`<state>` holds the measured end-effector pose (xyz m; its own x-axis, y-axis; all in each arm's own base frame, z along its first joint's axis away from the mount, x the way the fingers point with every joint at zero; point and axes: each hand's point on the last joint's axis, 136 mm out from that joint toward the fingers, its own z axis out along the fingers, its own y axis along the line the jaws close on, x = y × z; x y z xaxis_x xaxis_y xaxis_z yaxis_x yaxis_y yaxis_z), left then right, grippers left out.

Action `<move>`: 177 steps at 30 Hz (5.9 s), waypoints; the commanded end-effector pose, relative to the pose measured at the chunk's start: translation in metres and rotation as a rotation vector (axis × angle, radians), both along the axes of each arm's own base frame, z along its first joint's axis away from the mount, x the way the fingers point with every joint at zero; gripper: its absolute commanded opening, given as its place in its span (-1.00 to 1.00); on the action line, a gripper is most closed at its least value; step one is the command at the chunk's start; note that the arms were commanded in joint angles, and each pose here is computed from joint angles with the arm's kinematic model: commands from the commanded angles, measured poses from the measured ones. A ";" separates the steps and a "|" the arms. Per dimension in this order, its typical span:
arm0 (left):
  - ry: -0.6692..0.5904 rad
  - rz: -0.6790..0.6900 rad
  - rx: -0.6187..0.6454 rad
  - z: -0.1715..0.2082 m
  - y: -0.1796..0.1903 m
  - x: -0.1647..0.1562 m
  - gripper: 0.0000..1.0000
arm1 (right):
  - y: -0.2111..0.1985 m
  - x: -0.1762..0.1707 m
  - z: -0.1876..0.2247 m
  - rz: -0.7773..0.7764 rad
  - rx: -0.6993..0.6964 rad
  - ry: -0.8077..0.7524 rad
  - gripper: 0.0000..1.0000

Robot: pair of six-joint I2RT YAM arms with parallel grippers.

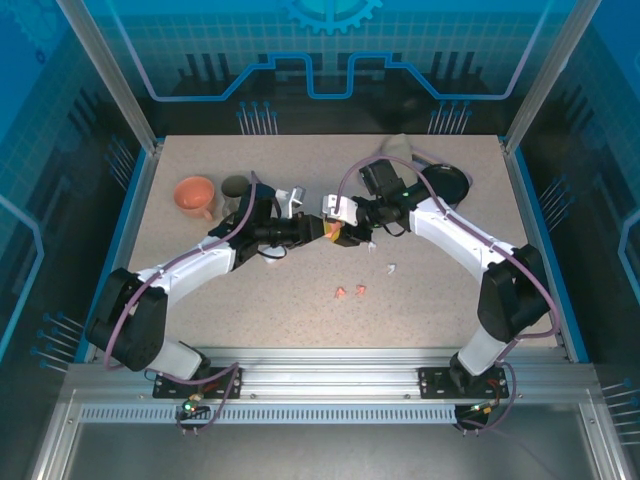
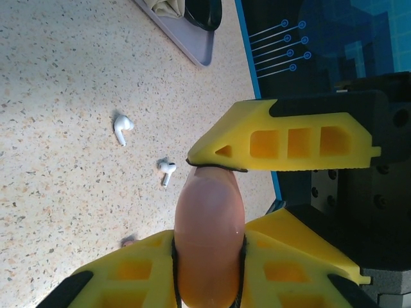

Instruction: Insert the wireless bluetooth earbuds into the charging case

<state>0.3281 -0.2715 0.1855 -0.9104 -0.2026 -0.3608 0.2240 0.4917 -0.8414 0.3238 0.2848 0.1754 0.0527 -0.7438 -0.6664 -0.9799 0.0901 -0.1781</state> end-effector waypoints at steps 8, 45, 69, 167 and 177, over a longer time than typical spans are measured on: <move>-0.201 -0.042 0.005 0.032 -0.004 -0.003 -0.69 | -0.003 -0.017 0.046 -0.026 0.111 -0.036 0.16; -1.102 -0.452 0.222 0.103 -0.035 -0.079 -1.00 | -0.056 -0.088 0.130 -0.177 0.427 -0.393 0.71; -1.103 -0.452 0.240 0.104 -0.036 -0.080 -1.00 | -0.038 -0.078 0.126 -0.136 0.337 -0.398 0.39; -1.319 -0.101 0.119 0.150 0.060 -0.144 -1.00 | -0.003 -0.081 -0.147 -0.881 -0.212 0.796 -0.10; -1.312 -0.109 0.126 0.149 0.059 -0.145 -1.00 | -0.003 -0.089 -0.157 -0.871 -0.256 0.824 -0.14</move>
<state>0.1831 -0.2155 0.3298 0.1005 -0.0473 -0.9938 0.8837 0.4632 0.0673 0.2455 0.2745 0.0184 -0.9081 -0.3987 -0.1282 -0.4179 0.8430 0.3386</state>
